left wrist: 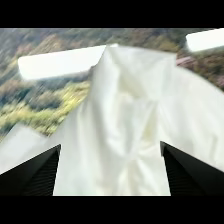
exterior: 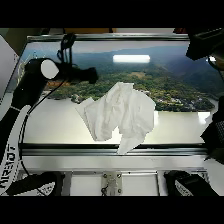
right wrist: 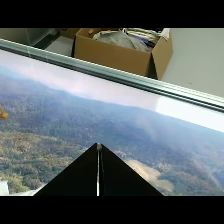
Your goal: Fold the clothes and pants, and hang the long-sleeved shirts on hangers.
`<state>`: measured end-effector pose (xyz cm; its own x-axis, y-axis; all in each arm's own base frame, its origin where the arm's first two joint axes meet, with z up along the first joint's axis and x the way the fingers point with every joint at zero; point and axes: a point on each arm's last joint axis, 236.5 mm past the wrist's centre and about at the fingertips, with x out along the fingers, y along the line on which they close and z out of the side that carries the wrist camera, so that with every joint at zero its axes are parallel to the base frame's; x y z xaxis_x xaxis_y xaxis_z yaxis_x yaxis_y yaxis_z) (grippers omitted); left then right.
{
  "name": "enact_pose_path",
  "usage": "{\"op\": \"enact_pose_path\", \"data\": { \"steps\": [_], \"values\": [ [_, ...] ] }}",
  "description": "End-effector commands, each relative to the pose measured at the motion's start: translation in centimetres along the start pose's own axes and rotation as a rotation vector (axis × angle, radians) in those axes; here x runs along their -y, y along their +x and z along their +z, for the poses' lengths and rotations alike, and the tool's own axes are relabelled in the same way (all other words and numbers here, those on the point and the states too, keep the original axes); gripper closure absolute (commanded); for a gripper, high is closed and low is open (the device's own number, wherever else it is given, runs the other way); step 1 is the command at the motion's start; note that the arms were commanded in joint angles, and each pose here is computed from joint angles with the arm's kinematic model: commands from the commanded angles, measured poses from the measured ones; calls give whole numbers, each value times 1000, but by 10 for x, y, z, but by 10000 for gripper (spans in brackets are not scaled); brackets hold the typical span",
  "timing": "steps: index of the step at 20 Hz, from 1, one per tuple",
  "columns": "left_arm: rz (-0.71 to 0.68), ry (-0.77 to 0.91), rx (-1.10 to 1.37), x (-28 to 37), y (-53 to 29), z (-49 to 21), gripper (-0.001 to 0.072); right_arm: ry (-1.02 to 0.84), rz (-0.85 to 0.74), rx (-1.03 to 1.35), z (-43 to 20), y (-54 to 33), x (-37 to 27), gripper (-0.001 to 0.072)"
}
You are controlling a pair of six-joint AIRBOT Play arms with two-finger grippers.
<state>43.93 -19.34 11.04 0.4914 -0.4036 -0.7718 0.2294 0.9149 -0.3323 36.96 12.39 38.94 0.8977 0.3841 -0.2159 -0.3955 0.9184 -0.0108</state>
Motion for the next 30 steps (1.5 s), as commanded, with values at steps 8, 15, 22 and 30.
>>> {"op": "enact_pose_path", "data": {
  "steps": [8, 15, 22, 30],
  "values": [
    [-83, -490, -437, -64, 88, -205, -2, 15, 26, -235, -61, 10, 0, 691],
    [-123, -345, -516, -24, 120, -204, 619, 246, -121, -654, -218, 0, 69, 690],
    [-99, -246, -312, -49, 72, -119, 694, 611, -206, -944, -432, -4, 58, 60],
    [-84, -272, -253, -63, 61, -104, 694, 726, -93, -1048, -509, 34, -15, 60]
  ]
}}
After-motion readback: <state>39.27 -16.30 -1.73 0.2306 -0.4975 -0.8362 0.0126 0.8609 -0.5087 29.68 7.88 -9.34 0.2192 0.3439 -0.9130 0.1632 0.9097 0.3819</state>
